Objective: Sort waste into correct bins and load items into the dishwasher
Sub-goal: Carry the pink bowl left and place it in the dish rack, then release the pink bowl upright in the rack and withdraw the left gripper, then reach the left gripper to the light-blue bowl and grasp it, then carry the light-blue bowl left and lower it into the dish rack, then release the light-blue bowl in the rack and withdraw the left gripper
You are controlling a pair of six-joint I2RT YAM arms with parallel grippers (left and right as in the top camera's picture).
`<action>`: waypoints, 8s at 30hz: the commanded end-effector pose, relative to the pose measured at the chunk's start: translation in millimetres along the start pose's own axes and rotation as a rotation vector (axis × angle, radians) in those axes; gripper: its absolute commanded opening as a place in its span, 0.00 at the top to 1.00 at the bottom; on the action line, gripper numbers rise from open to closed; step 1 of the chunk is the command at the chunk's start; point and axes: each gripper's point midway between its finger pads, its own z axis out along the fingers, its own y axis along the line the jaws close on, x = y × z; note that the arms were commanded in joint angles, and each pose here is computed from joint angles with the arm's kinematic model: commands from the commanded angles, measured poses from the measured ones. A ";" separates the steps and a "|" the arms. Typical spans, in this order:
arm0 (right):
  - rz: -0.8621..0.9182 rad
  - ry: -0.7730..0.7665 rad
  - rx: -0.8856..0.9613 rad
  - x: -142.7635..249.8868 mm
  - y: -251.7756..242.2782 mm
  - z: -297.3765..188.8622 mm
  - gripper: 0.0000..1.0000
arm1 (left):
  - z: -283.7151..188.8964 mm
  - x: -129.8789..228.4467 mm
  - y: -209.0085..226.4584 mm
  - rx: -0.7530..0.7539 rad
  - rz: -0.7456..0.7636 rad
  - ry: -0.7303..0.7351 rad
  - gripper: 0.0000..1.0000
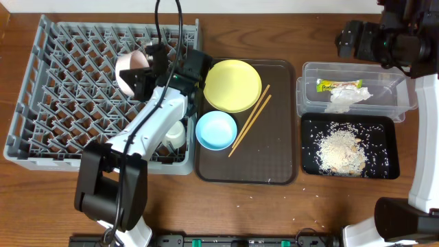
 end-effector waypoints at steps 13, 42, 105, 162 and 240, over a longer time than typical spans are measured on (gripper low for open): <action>0.006 0.008 -0.008 1.8 3.4 2.0 0.01 | -33.1 1.8 -28.9 0.038 -0.057 -0.086 0.93; 0.006 0.008 -0.008 1.8 3.4 2.0 0.01 | -51.8 39.6 -93.9 0.275 0.063 0.017 0.86; 0.006 0.008 -0.008 1.8 3.4 2.0 0.01 | -230.9 131.4 -154.6 1.304 0.449 0.509 0.90; 0.006 0.009 -0.007 1.9 3.4 2.2 0.01 | -215.8 170.5 -170.5 1.431 0.729 0.610 0.44; 0.006 0.008 -0.008 1.9 3.4 2.0 0.01 | 6.9 -51.2 -117.2 0.177 0.120 -0.074 0.92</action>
